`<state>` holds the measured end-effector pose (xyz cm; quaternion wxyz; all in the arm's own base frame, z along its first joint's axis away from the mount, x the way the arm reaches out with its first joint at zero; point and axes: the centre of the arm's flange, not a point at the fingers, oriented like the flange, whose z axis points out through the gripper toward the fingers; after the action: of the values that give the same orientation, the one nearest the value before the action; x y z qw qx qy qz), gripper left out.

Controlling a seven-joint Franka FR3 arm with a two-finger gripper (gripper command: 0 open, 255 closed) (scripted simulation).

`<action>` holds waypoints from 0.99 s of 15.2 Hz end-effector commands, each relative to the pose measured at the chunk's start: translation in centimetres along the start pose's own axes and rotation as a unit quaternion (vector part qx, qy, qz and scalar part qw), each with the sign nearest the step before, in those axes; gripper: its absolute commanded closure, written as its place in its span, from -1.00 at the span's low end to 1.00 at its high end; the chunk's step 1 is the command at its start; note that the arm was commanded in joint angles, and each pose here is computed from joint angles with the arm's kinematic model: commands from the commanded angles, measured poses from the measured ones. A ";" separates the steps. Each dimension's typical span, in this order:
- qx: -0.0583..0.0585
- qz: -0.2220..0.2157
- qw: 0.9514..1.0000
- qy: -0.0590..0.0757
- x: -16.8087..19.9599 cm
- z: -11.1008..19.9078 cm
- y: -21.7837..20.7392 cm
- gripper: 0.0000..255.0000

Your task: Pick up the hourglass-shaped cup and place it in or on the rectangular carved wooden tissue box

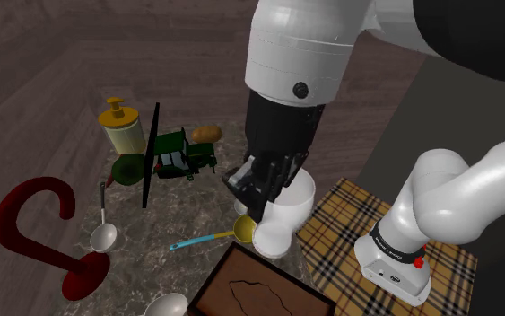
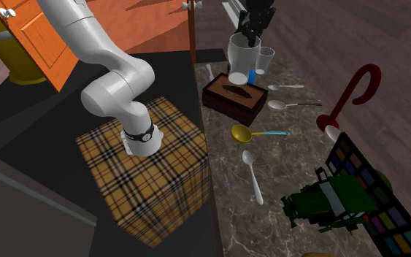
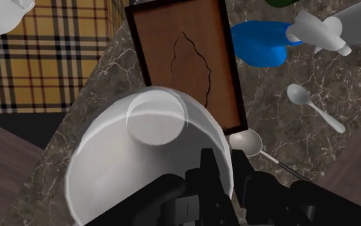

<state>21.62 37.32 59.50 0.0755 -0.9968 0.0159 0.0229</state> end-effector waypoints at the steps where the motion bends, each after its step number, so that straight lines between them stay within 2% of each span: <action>1: 0.000 0.001 1.000 0.000 -1.8 -0.2 -2.1 1.00; 6: 0.000 0.001 1.000 0.000 -6.1 -0.3 -6.6 1.00; 15: 0.000 0.001 1.000 0.000 -5.9 4.4 -5.9 1.00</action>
<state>15.76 43.96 56.86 0.0755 -0.9967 0.0164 0.0233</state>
